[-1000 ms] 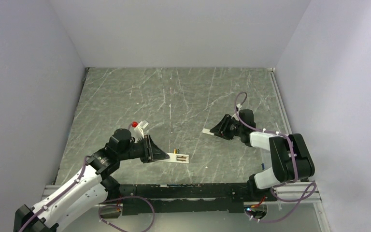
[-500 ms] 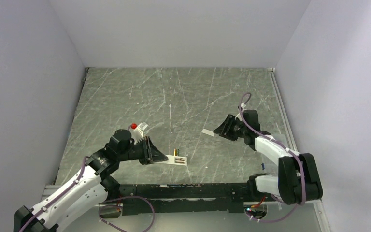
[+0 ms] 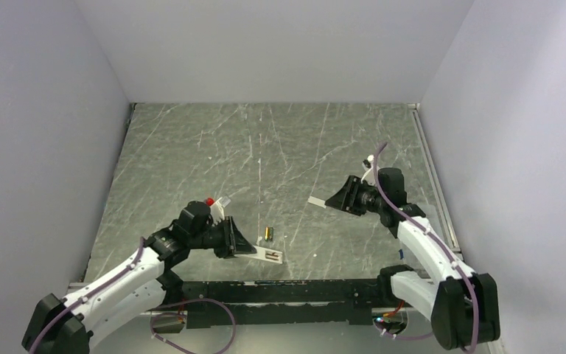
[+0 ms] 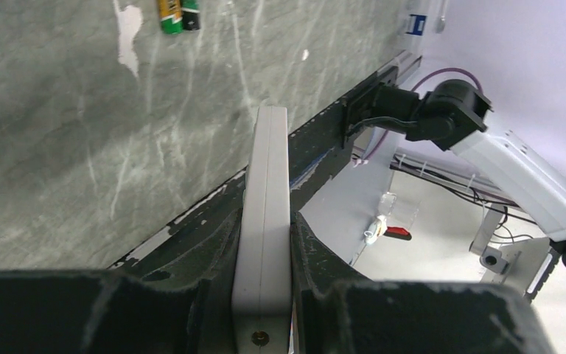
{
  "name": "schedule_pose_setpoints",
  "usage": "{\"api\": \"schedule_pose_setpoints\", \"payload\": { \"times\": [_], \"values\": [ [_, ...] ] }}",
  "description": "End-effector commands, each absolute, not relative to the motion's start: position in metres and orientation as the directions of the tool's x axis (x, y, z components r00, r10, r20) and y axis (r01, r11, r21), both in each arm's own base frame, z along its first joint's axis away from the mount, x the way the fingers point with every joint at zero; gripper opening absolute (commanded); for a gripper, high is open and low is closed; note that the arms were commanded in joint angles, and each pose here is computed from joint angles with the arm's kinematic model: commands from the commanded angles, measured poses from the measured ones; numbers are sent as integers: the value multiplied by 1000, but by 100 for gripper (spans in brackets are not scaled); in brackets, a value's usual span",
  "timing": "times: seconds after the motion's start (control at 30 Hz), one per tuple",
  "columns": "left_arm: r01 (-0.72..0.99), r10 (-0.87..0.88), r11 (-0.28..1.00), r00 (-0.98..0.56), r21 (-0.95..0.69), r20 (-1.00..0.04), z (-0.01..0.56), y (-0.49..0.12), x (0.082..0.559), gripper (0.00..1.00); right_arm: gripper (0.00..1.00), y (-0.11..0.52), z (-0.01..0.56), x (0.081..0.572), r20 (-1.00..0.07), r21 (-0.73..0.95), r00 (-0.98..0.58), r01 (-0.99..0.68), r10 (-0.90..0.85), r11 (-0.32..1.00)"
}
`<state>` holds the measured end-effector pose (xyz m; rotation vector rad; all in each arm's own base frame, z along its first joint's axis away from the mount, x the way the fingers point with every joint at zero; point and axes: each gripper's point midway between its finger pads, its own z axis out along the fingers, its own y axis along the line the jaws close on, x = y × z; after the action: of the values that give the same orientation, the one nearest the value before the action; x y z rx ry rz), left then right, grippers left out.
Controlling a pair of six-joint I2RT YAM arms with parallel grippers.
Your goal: Load the batteries into the remote control
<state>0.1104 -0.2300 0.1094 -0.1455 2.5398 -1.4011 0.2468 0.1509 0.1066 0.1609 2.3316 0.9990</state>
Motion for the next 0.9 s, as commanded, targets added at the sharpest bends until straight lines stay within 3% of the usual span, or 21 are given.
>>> {"api": "schedule_pose_setpoints", "payload": {
  "times": [0.0,0.43,0.87],
  "values": [
    [44,-189,501,-969,-864,-158,111,-238,115,0,48,164,131,229,-517,721,-815,-249,263,646],
    [12,-151,564,-982,-826,-117,80,-240,118,0,52,201,147,193,-547,730,-822,-375,159,572],
    [-34,-139,643,-988,-765,-73,55,-230,113,33,55,223,129,185,-554,670,-830,-399,64,626]
  ]
}}
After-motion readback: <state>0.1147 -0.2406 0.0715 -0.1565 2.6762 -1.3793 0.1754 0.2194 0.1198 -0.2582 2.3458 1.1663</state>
